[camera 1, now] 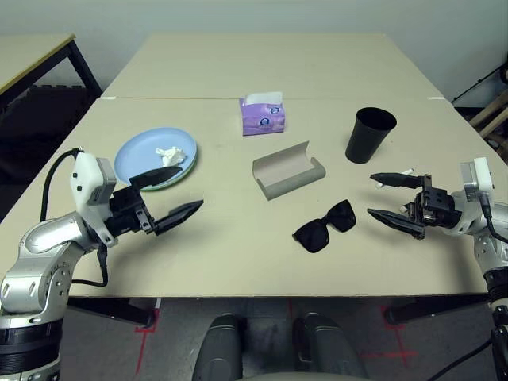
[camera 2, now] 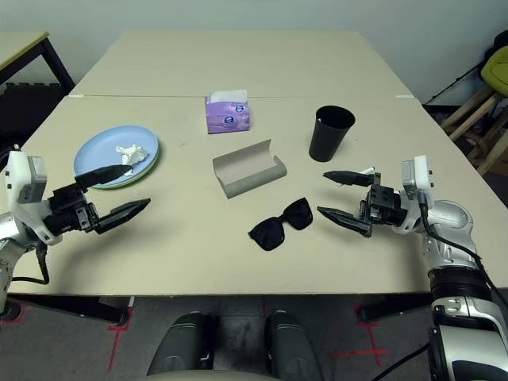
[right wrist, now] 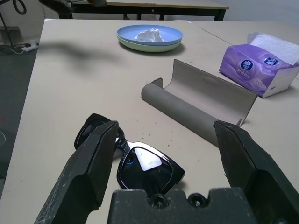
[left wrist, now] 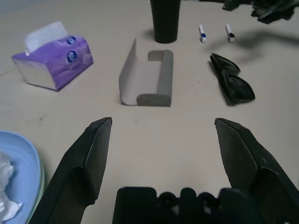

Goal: Organize and tidy the items on the table.

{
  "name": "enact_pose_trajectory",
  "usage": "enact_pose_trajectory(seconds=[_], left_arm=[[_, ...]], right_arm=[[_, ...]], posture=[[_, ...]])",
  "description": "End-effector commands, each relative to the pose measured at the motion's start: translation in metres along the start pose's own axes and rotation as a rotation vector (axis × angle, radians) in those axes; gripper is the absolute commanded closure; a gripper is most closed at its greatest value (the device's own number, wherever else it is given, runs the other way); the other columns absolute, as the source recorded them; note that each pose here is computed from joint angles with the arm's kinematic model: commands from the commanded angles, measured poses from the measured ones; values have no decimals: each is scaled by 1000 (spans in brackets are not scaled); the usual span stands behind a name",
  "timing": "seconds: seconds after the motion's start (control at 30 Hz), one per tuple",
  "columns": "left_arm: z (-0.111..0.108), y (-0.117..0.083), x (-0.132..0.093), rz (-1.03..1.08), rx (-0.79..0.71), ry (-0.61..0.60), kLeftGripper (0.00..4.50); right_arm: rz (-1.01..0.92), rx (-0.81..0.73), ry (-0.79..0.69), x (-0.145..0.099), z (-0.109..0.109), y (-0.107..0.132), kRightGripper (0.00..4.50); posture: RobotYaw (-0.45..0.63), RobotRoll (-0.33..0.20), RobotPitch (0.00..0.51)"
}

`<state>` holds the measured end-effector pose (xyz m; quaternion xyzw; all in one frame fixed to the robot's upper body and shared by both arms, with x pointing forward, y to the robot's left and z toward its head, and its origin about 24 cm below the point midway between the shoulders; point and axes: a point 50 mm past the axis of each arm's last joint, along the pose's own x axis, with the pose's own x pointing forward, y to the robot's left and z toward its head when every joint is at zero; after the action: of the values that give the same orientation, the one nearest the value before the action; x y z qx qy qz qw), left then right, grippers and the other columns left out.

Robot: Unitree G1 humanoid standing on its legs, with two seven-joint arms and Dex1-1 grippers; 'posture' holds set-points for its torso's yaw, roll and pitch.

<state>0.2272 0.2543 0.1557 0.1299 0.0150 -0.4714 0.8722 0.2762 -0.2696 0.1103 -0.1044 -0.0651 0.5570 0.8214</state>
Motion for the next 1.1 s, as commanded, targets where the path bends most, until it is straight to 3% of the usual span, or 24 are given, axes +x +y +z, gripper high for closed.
enact_pose_trajectory(seconds=[0.03, 0.57, 0.87, 1.1], left_arm=[[-5, -3, -2, -66, 31, 51, 15], [-15, -7, -5, -165, 73, 88, 15], [-13, -11, -4, -172, 83, 43, 15], [-5, -12, 4, -145, 37, -59, 15]], right_arm=[[-13, -16, 7, -4, 4, -3, 0], [-40, -26, 9, -6, 8, -2, 0], [-153, -16, 24, -5, 23, -20, 0], [-194, 23, 216, -2, 37, -33, 0]], posture=[[61, 0, 51], [47, 0, 60], [50, 0, 63], [48, 0, 62]])
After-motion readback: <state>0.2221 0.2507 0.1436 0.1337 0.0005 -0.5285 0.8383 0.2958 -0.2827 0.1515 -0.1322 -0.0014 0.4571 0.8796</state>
